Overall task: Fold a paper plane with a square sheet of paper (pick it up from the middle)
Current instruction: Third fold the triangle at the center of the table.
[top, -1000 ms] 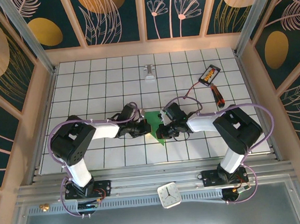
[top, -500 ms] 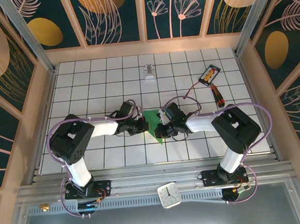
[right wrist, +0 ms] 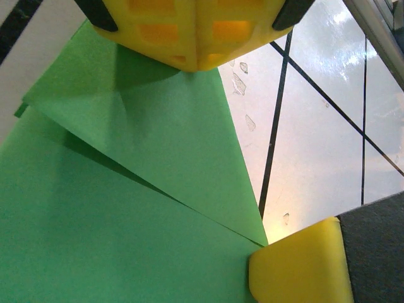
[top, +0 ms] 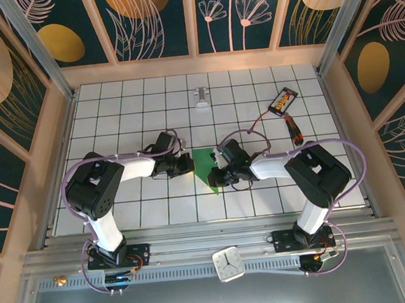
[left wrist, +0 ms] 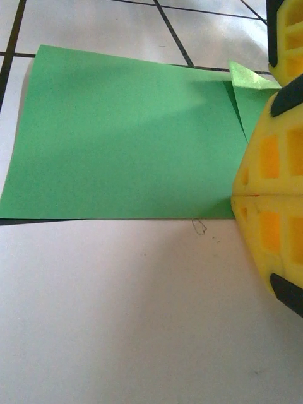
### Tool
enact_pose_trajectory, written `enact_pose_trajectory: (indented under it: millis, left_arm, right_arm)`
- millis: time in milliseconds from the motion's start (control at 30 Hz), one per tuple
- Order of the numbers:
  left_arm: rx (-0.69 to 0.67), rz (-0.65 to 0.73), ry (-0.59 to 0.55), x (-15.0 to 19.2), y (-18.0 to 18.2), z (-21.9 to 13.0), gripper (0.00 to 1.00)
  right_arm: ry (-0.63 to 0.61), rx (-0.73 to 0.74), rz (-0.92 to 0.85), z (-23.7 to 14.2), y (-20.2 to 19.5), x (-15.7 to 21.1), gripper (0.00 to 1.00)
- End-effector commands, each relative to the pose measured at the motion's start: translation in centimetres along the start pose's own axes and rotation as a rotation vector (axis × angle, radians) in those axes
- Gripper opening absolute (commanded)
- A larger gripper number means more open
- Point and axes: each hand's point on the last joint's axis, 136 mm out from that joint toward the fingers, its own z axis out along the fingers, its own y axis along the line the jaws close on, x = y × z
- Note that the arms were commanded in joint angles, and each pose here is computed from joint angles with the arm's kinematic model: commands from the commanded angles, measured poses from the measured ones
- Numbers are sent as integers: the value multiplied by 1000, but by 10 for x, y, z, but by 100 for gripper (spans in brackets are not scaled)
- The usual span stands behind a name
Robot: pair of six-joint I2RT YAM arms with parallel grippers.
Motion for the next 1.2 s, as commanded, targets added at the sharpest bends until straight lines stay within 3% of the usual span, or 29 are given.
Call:
enact_pose_trajectory:
  millis: [0,267,400,600,867,1167]
  left_arm:
    - [-236,-33,-51,-11,61,2,0]
    - [-271,-18,-111,-28,67,-12,0]
    - [-153,-10,-159,-36,38,-25,0]
    - [24,-12,-117,-14,4,-44,24]
    - [209,7,-35,22,-33,-44,36]
    - [234,-13,-3,45,-37,-35,46]
  right_arm:
    - [287,311,119,1,-81,97,0]
    - [285,313,126,-1,-83,101,0]
    - [266,280,104,-3,-74,96,0]
    - [204,146,-3,-18,-40,77,0]
    - [-6,-141,6,-44,14,13,0]
    - [-106,-62,81,-50,-9,-17,0]
